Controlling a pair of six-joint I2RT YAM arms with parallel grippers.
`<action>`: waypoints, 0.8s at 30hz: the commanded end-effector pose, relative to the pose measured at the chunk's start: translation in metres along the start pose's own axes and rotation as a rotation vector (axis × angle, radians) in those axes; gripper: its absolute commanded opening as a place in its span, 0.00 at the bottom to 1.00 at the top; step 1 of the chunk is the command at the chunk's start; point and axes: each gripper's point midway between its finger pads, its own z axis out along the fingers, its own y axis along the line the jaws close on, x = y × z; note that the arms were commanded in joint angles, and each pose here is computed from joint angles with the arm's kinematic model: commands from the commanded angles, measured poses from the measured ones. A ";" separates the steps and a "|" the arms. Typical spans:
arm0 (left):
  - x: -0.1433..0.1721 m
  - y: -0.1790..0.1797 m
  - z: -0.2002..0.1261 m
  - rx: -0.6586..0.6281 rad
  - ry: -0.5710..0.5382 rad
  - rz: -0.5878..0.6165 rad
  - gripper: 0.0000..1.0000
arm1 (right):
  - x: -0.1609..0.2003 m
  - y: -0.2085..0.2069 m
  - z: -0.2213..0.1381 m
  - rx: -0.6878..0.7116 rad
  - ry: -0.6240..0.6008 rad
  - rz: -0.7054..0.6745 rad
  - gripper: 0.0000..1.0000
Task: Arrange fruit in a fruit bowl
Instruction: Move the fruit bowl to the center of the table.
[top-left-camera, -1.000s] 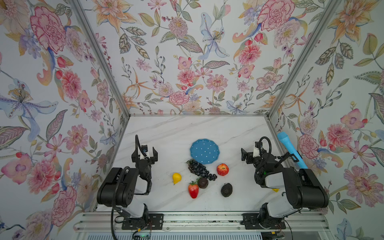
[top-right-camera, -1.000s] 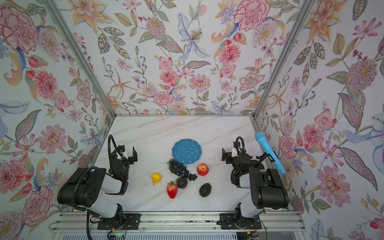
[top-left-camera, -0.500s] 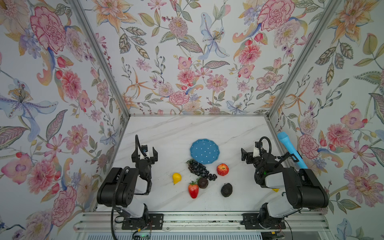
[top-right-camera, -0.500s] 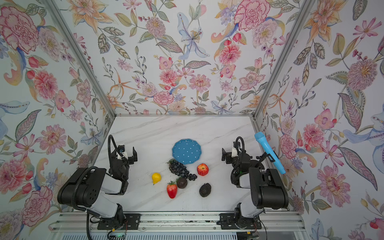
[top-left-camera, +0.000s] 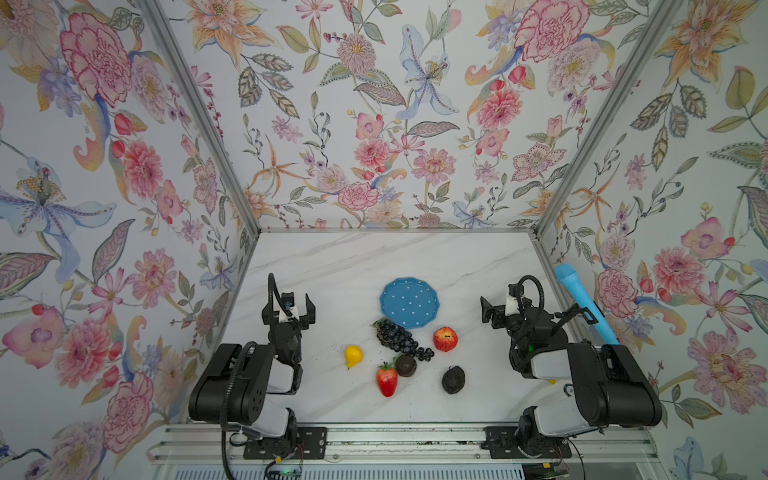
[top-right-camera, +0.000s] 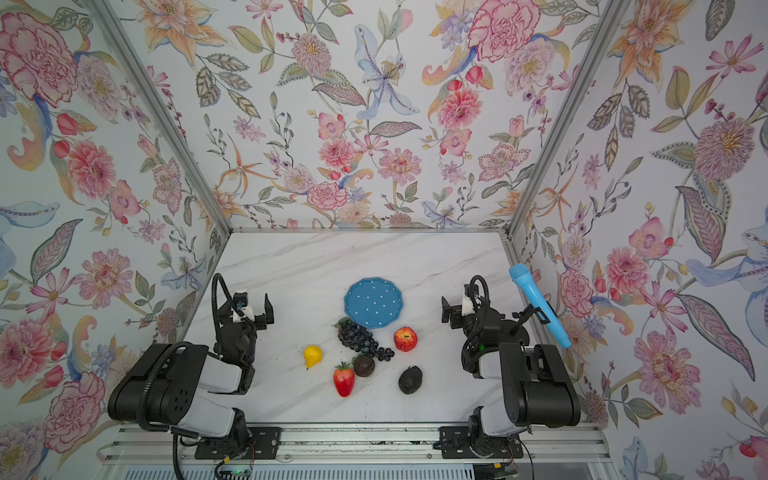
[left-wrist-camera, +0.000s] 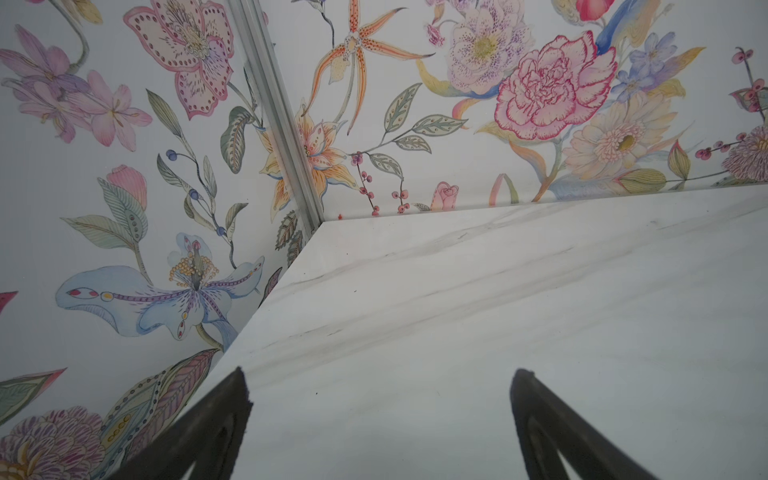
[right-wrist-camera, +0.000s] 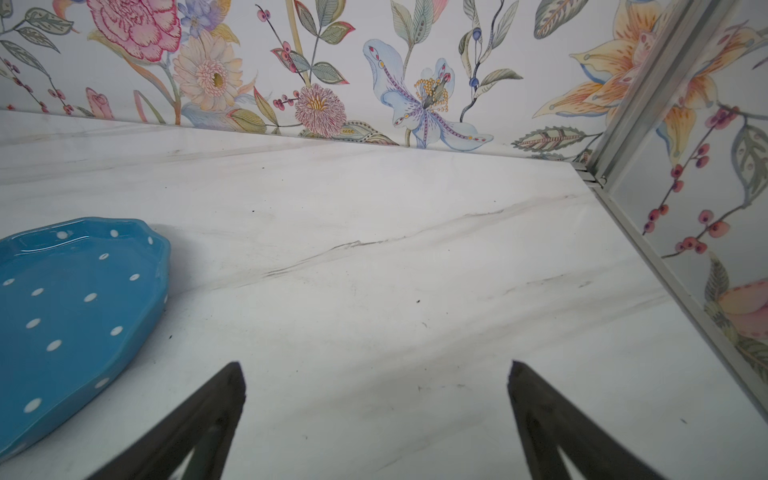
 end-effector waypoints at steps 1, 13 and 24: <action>-0.025 -0.004 -0.008 0.002 -0.068 0.034 0.99 | -0.025 0.009 -0.009 0.005 -0.044 -0.075 0.99; -0.093 -0.014 -0.003 0.008 0.052 -0.428 0.99 | -0.098 0.012 -0.050 0.045 -0.062 0.379 0.99; -0.059 -0.091 0.003 0.344 0.239 -0.478 0.99 | -0.061 0.030 -0.058 -0.025 0.146 0.537 0.99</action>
